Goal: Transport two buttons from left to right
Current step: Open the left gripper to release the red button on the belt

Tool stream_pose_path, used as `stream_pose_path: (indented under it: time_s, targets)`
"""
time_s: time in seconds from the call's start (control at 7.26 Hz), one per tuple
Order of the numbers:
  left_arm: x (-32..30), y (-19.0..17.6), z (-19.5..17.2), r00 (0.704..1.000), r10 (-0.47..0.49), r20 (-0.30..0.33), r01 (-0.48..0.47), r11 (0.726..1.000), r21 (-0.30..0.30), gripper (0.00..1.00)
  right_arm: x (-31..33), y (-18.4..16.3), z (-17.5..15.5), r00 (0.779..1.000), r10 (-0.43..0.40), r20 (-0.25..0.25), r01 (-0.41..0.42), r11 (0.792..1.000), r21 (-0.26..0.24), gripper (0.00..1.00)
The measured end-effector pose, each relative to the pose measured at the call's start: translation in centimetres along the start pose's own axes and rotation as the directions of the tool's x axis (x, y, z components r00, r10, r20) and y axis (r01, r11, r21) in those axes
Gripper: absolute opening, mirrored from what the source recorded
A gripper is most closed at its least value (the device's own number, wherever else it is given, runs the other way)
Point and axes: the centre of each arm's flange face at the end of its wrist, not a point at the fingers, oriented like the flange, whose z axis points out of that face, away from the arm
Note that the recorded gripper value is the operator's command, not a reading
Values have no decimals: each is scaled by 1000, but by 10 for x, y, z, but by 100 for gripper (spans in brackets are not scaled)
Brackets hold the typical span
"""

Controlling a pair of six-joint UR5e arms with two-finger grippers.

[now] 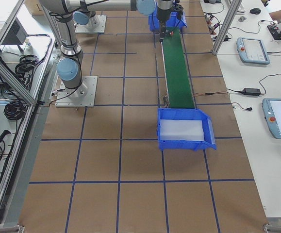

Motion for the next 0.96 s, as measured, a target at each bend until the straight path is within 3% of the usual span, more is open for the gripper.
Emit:
stream_pose_path:
  time_s: [0.55, 0.96]
  targets:
    - [-64, 55, -19, 993, 121, -16, -122, 991, -63, 94, 0, 0, 0, 1000, 1, 1, -1, 1000, 1, 100]
    - [-81, 64, -14, 937, 347, -37, -349, 934, -71, 94, 0, 0, 0, 1000, 1, 2, -1, 1000, 1, 100]
